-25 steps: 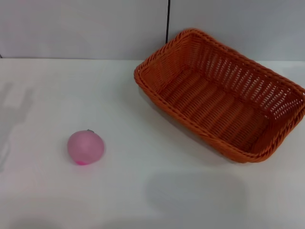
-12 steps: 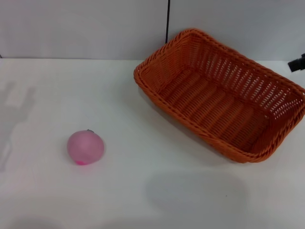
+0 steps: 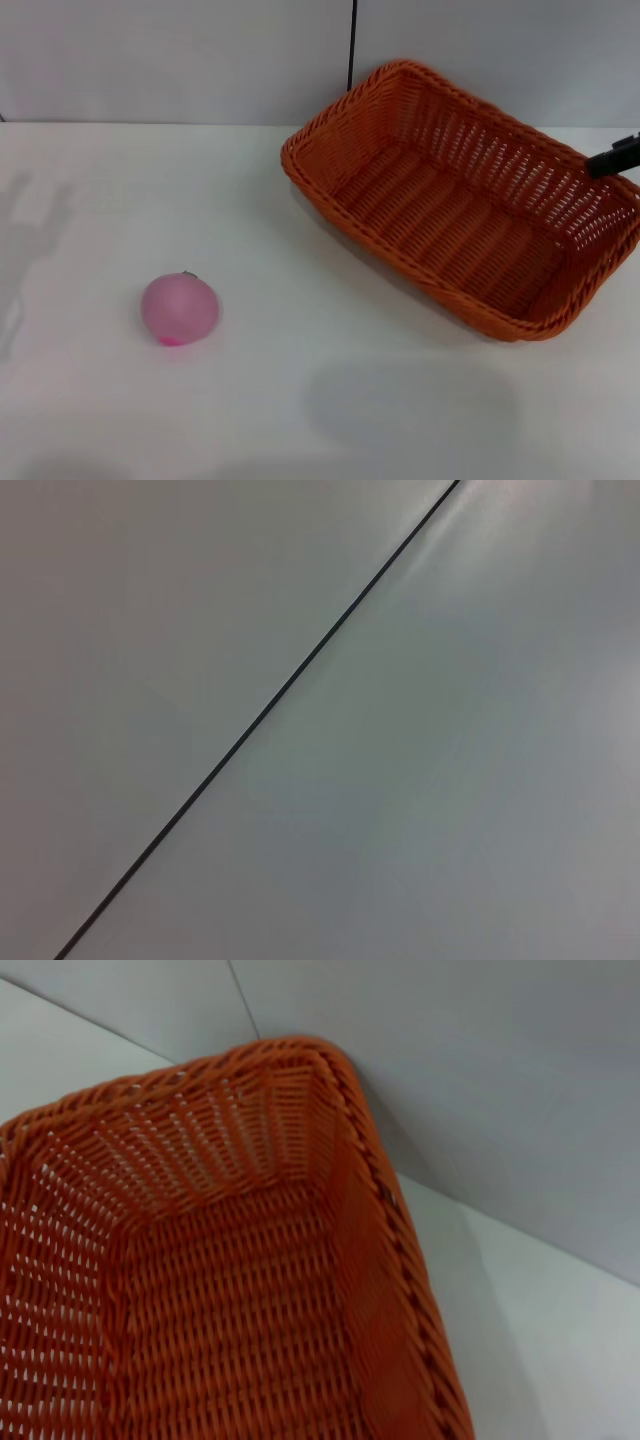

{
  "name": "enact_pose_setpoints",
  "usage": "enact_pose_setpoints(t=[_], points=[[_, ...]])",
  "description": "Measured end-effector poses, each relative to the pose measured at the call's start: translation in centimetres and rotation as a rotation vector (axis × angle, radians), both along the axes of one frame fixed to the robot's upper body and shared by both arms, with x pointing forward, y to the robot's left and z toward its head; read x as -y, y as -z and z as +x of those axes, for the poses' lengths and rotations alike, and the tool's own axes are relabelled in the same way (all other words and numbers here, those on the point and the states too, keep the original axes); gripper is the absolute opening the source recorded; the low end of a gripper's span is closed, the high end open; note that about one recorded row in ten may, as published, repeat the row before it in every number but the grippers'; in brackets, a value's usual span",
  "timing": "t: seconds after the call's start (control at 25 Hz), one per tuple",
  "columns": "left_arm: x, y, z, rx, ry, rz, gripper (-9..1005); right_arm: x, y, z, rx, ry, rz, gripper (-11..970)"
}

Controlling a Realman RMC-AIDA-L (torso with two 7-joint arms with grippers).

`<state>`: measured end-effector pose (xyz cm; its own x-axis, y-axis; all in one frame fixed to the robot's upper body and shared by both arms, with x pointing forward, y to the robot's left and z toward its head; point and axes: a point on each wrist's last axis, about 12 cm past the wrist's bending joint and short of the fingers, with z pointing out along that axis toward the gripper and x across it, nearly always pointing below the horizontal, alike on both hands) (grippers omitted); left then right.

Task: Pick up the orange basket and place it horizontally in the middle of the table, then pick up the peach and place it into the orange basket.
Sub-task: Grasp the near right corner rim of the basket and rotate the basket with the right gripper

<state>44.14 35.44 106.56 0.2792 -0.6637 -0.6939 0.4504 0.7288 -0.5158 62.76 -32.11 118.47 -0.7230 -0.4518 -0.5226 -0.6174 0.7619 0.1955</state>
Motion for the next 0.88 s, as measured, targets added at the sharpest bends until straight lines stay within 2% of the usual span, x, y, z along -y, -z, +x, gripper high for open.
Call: enact_pose_setpoints(t=[0.4,0.52,0.76,0.88], points=[[0.1,0.1,0.0,-0.01,0.01,0.0,765,-0.5,2.2,0.2,-0.033,0.004,-0.021,545],[0.1,0.1,0.0,-0.011,0.011,0.0,763,-0.7,2.5,0.1,-0.032,-0.002,-0.022,504],[0.1,0.2,-0.1,-0.017,0.012,-0.001,761,-0.8,2.8,0.0,-0.032,-0.004,-0.019,293],[0.1,0.2,-0.1,-0.019,0.011,-0.001,759,-0.7,2.8,-0.1,-0.033,0.0,-0.015,259]])
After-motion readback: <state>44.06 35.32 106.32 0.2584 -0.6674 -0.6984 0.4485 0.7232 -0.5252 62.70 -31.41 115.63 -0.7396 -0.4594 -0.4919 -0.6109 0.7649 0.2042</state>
